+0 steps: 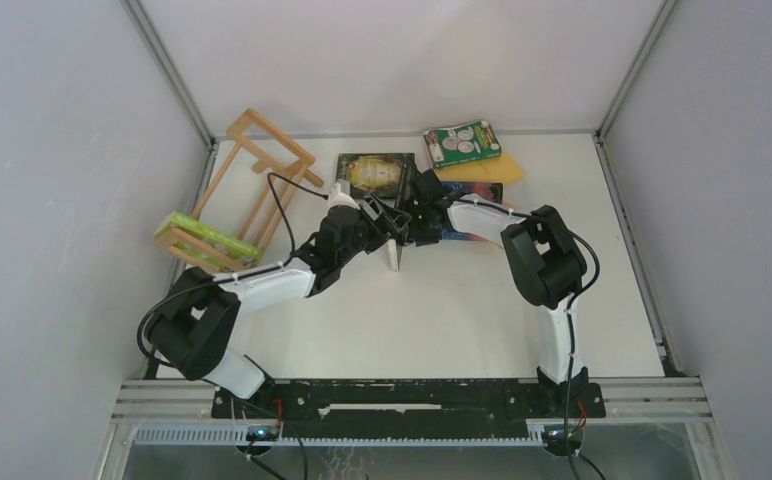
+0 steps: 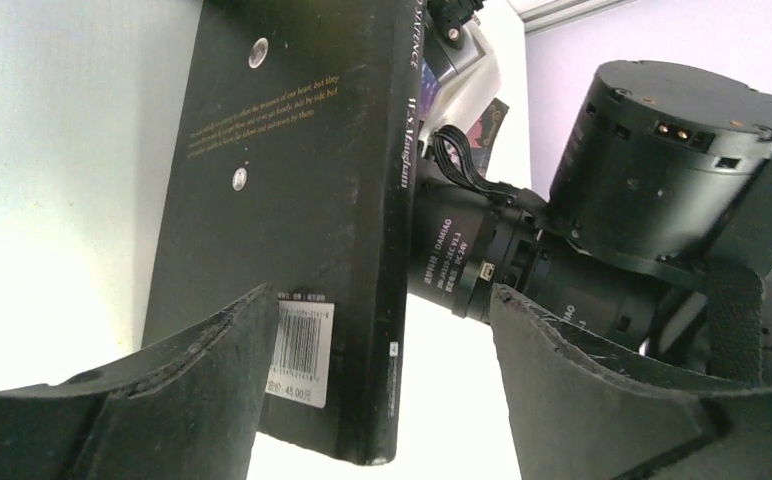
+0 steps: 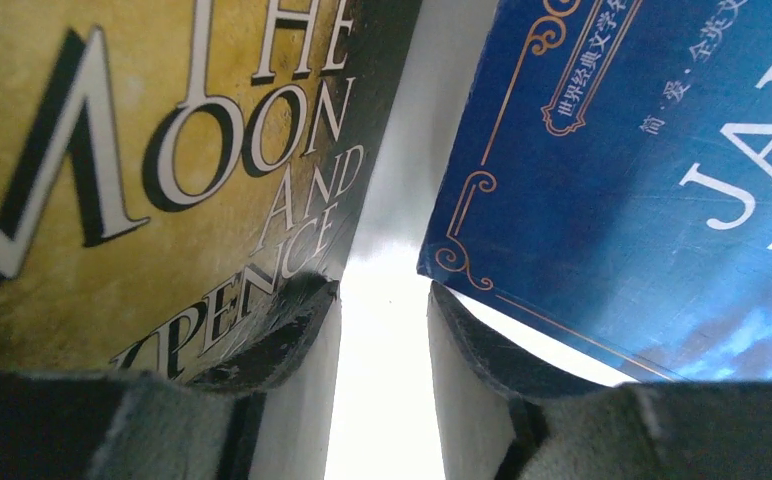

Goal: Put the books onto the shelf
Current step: Adjust the book at the center of the board.

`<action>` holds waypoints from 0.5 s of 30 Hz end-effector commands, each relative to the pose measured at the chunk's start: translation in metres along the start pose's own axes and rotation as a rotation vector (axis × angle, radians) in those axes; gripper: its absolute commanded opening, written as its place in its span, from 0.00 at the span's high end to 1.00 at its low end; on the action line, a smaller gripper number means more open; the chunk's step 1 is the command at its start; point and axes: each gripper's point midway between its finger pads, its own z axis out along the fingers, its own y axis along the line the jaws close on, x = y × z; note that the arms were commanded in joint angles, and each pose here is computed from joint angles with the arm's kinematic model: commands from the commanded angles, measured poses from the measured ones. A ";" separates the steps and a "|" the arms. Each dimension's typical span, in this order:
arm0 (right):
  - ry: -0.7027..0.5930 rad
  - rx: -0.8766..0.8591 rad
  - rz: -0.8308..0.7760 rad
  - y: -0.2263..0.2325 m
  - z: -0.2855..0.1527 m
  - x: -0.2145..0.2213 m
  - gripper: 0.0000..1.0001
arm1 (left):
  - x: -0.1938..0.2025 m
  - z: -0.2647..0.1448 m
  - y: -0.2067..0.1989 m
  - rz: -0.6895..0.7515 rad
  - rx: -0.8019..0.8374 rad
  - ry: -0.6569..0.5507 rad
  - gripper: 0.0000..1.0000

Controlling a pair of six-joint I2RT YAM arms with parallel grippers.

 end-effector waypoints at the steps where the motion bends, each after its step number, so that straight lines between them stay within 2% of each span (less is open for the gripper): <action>1: 0.123 0.044 0.023 -0.018 0.008 0.039 0.55 | -0.002 0.007 -0.031 0.071 0.042 0.048 0.21; 15: 0.107 0.028 0.049 -0.025 0.005 0.036 0.55 | 0.007 0.020 -0.010 0.382 -0.249 0.116 0.34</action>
